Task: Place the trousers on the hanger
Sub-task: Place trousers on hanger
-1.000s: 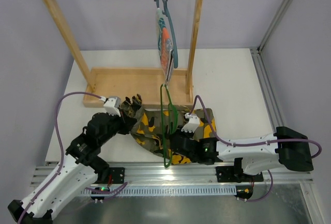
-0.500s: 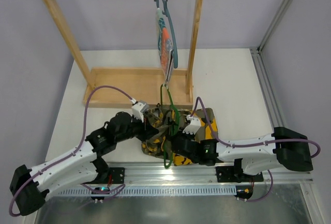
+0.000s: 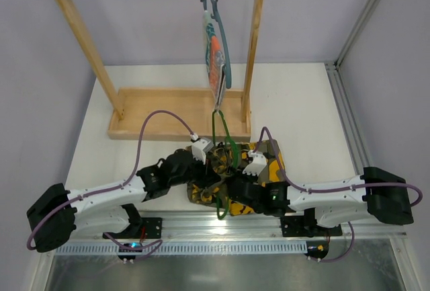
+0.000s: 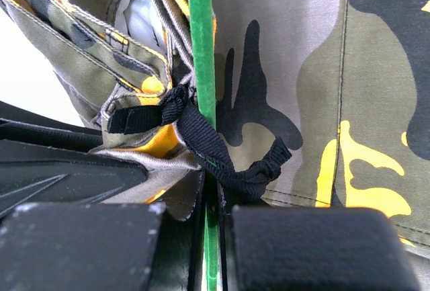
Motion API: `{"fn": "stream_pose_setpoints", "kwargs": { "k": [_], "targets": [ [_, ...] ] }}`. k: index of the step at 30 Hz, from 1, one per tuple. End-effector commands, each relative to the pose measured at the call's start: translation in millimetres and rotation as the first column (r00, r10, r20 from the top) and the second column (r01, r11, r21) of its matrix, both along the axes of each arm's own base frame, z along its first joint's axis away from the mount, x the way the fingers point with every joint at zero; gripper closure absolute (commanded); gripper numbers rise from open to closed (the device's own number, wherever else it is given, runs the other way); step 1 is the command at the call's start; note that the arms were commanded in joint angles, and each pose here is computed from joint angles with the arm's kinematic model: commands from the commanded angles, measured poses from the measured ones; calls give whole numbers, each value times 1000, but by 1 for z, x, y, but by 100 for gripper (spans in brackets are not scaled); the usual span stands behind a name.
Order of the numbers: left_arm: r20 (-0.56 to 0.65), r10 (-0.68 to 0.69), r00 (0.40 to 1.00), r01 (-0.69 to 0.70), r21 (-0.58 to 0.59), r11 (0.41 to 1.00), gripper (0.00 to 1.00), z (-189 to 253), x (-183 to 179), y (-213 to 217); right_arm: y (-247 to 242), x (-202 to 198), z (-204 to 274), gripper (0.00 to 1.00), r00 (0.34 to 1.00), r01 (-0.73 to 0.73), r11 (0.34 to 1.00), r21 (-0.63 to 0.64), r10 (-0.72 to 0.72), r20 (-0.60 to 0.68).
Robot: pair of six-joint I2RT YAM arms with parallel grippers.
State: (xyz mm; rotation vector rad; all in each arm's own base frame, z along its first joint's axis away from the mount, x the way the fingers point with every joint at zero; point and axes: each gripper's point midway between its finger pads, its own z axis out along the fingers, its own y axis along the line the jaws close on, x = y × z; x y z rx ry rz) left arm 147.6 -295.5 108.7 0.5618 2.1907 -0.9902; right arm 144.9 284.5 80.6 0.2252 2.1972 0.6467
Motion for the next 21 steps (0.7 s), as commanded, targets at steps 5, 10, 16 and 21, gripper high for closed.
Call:
{"fn": "stream_pose_setpoints", "kwargs": {
  "k": [5, 10, 16, 21],
  "targets": [
    [15, -66, 998, 68, -182, 981, 87, 33, -11, -27, -4, 8, 12, 96, 998, 54, 998, 42, -55, 35],
    [-69, -167, 984, 156, -141, 978, 80, 16, -27, -35, -7, 10, 15, 96, 997, 61, 997, 49, -63, 41],
    [-59, -147, 987, 136, -159, 978, 64, 21, -22, -39, -11, 9, 18, 96, 997, 63, 996, 64, -66, 46],
    [8, -31, 999, 32, -170, 985, 45, 52, -4, -29, -14, 9, 16, 96, 997, 62, 996, 65, -65, 47]
  ]
}}
